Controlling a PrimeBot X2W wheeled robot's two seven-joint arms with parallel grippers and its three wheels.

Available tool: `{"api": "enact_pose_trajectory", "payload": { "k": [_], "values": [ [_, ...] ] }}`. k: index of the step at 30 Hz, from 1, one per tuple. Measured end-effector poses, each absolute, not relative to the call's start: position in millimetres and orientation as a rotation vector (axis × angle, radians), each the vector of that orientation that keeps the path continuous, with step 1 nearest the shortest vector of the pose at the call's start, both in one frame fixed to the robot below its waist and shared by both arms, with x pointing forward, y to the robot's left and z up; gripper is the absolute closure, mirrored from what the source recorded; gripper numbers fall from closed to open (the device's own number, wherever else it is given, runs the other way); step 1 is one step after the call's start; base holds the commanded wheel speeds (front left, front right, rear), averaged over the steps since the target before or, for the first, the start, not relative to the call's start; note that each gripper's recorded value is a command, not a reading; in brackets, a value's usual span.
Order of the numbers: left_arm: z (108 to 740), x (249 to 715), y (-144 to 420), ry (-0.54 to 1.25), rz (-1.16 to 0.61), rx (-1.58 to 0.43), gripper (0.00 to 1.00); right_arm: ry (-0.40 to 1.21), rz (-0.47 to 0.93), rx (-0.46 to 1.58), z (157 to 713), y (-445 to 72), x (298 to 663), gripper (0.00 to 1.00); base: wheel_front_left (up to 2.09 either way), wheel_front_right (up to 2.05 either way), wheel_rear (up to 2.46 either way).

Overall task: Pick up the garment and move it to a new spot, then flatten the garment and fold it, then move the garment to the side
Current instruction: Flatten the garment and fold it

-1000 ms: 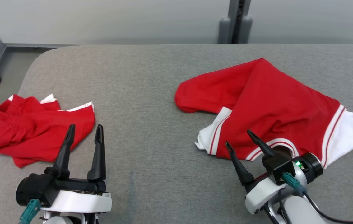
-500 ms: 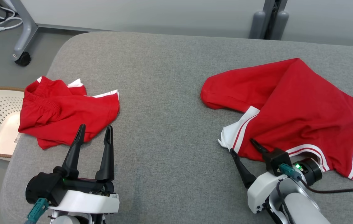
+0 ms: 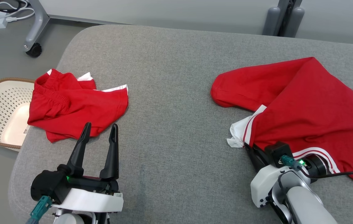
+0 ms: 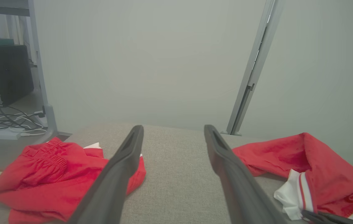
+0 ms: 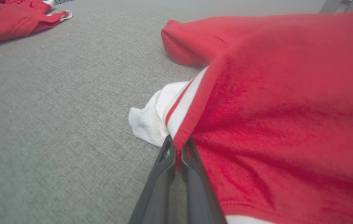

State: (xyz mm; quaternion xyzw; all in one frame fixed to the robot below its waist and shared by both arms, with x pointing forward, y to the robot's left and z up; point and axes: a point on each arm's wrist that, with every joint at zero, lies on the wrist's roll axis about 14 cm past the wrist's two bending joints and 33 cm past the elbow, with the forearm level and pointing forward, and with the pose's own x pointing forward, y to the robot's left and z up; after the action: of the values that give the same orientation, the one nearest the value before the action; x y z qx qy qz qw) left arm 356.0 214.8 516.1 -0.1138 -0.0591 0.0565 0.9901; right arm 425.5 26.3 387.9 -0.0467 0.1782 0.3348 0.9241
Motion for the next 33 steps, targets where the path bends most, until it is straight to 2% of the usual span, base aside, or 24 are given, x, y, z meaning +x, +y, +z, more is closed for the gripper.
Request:
{"api": "enact_pose_trajectory", "payload": {
  "k": [8, 16, 21, 26, 33],
  "values": [
    [520, 359, 212, -0.131, 0.1, -0.235, 0.0, 0.308, 0.65, -0.054, 404, 17, 428, 1.0, 0.0, 0.0, 0.0],
    [518, 368, 186, -0.126, 0.011, -0.242, 0.0, 0.322, 0.591, -0.085, 414, -10, 410, 1.0, 0.0, 0.0, 0.0],
    [525, 377, 162, -0.142, -0.07, -0.256, 0.0, 0.385, 0.453, -0.186, 418, -80, 403, 1.0, 0.0, 0.0, 0.0],
    [528, 380, 142, -0.146, -0.132, -0.268, 0.0, 0.398, 0.274, -0.242, 448, -160, 401, 1.0, 0.0, 0.0, 0.0],
    [531, 385, 124, -0.149, -0.187, -0.277, 0.0, 0.535, 0.108, -0.3, 450, -243, 374, 1.0, 0.0, 0.0, 0.0]
  ]
}}
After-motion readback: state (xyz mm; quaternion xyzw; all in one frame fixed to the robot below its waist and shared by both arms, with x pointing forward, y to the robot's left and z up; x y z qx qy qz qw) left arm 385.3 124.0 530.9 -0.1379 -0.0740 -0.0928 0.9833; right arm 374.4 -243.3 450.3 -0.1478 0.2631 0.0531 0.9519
